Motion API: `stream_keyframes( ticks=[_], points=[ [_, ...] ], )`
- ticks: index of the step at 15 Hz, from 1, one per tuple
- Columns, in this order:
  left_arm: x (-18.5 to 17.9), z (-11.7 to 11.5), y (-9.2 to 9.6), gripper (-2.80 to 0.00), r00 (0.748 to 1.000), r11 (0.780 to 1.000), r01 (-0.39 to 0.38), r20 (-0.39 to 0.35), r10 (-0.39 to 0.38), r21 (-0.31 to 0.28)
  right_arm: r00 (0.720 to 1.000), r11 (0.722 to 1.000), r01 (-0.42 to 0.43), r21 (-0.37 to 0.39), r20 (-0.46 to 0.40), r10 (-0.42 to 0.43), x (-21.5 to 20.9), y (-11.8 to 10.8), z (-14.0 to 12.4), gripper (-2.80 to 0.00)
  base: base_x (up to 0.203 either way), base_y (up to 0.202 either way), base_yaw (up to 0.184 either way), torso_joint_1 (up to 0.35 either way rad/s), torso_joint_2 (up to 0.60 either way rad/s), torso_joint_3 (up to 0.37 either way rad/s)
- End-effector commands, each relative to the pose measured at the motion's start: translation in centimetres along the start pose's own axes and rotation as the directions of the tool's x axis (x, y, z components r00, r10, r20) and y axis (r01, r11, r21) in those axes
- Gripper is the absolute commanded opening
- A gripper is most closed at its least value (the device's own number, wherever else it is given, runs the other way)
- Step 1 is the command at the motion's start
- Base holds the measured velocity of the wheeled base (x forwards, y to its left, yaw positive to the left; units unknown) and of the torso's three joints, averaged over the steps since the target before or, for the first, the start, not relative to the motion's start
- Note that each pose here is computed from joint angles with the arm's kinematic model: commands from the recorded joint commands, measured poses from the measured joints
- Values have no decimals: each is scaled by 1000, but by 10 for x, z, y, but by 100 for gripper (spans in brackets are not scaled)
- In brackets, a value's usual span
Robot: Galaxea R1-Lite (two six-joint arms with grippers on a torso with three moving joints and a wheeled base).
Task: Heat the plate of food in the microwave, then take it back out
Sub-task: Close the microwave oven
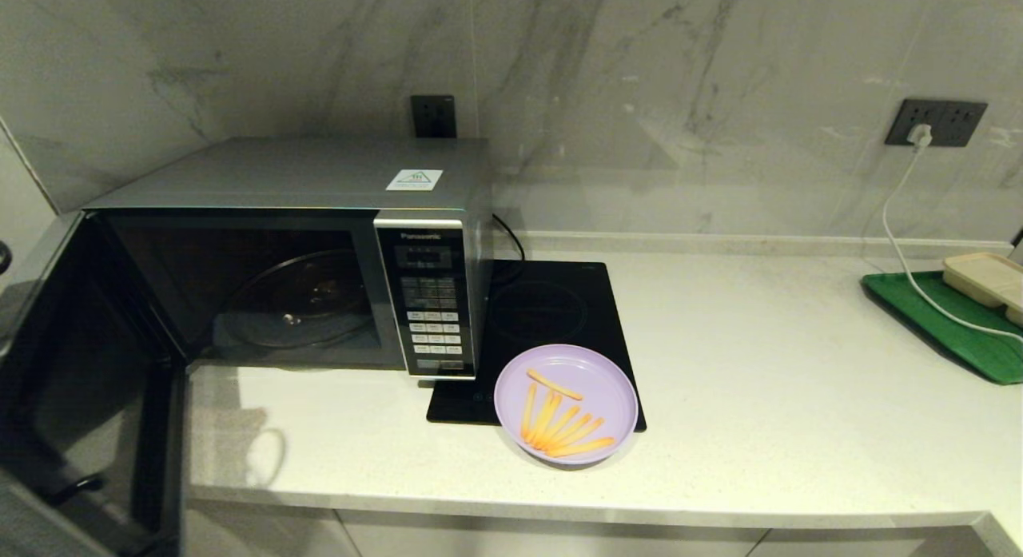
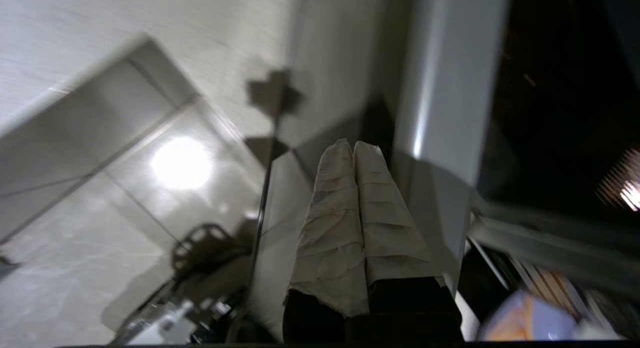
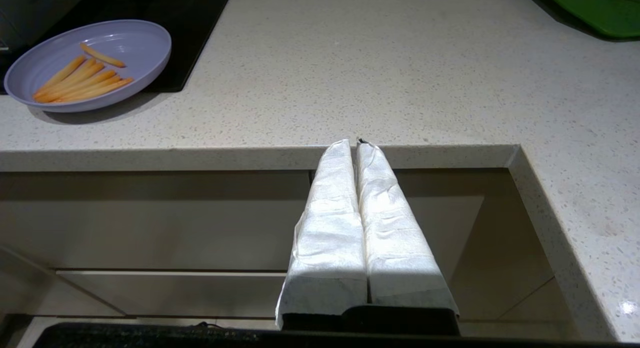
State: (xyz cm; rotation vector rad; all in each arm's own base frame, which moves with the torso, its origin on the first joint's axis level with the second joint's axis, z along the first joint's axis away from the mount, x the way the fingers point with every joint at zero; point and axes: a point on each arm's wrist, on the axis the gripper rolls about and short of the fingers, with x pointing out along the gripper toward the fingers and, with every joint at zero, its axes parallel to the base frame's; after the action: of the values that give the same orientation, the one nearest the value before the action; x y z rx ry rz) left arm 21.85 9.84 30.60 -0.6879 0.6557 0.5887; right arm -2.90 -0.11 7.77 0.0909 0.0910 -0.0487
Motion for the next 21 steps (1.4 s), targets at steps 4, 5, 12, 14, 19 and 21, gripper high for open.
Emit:
stream_keyframes(
  ticks=[4,5,12,14,19,21],
  points=[
    [-29,-58,-64,-280,964,976,214,-167,-208,24,1000,1000,0,0,-2,0,0,0,0,-280,0,0,0,0,0,0],
    [-31,-65,-71,-280,955,972,234,-192,-227,17,1000,1000,0,0,0,0,0,0,0,-280,0,0,0,0,0,0],
    [-29,-117,-109,-280,889,955,295,-377,-261,34,1000,1000,0,0,-2,0,0,0,0,-280,0,0,0,0,0,0],
    [-24,-124,-114,-280,883,961,276,-401,-244,22,1000,1000,0,0,-2,0,0,0,0,-280,0,0,0,0,0,0],
    [-13,-128,-123,-280,881,962,272,-406,-244,13,1000,1000,0,0,-2,0,0,0,0,-280,0,0,0,0,0,0],
    [1,-128,-139,-280,878,947,321,-373,-300,-6,1000,1000,0,0,-2,0,0,0,0,-280,0,0,0,0,0,0]
  ],
)
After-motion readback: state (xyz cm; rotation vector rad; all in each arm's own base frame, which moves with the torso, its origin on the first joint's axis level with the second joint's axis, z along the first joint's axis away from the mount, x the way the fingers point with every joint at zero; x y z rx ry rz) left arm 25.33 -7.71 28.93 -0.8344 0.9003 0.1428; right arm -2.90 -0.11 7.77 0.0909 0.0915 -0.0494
